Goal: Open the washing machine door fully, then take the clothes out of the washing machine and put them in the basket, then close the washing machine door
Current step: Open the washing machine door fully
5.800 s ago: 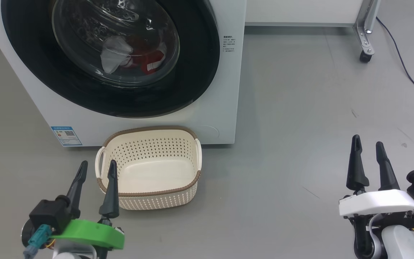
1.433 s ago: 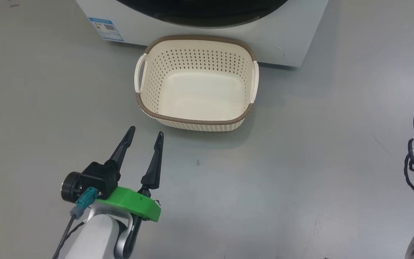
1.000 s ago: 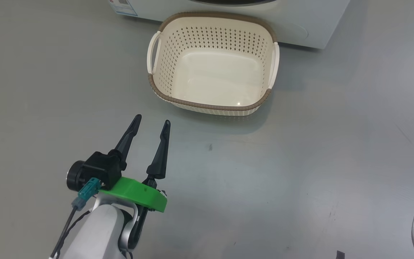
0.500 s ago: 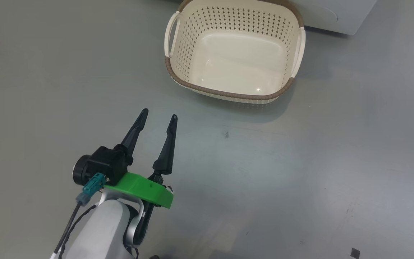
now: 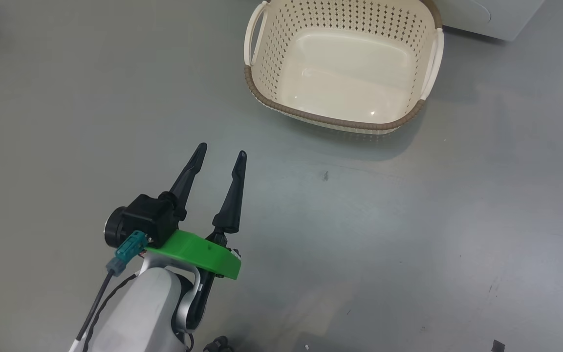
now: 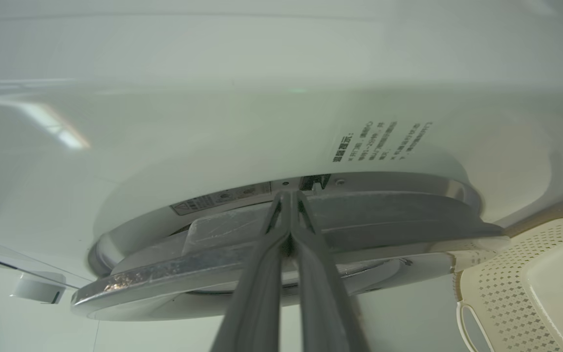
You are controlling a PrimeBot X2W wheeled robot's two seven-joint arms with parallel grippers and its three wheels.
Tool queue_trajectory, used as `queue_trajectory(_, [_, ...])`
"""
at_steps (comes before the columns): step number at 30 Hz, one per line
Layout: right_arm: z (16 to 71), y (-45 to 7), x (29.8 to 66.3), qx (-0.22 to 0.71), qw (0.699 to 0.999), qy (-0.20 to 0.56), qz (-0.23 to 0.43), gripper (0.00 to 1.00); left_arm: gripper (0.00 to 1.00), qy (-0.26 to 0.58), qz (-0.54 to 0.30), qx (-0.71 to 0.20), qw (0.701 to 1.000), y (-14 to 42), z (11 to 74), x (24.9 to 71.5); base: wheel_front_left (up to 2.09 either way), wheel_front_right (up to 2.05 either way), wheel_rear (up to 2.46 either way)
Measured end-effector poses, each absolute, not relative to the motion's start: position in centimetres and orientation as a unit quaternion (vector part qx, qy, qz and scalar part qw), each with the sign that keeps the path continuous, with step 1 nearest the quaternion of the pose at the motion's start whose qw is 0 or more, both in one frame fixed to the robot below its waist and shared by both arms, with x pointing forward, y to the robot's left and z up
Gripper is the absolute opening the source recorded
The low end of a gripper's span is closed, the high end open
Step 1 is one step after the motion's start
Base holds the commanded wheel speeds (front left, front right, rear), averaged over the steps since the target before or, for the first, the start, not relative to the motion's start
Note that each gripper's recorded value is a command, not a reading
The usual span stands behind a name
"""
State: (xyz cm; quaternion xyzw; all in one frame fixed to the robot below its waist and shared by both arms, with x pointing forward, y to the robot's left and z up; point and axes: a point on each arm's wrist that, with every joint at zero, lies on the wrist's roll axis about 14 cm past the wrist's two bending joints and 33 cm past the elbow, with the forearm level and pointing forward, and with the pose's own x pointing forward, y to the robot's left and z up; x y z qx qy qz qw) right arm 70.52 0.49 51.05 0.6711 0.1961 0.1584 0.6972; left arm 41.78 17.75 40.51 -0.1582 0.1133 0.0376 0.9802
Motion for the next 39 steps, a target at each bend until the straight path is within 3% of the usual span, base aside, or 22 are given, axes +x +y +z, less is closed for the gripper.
queue_trajectory(39, [52.0, 4.8, 72.2, 0.68, 0.648, 0.274, 0.207, 0.0, 1.0, 0.12, 0.051, -0.158, 0.979, 18.2, 40.3, 41.1, 0.0, 0.0, 0.0])
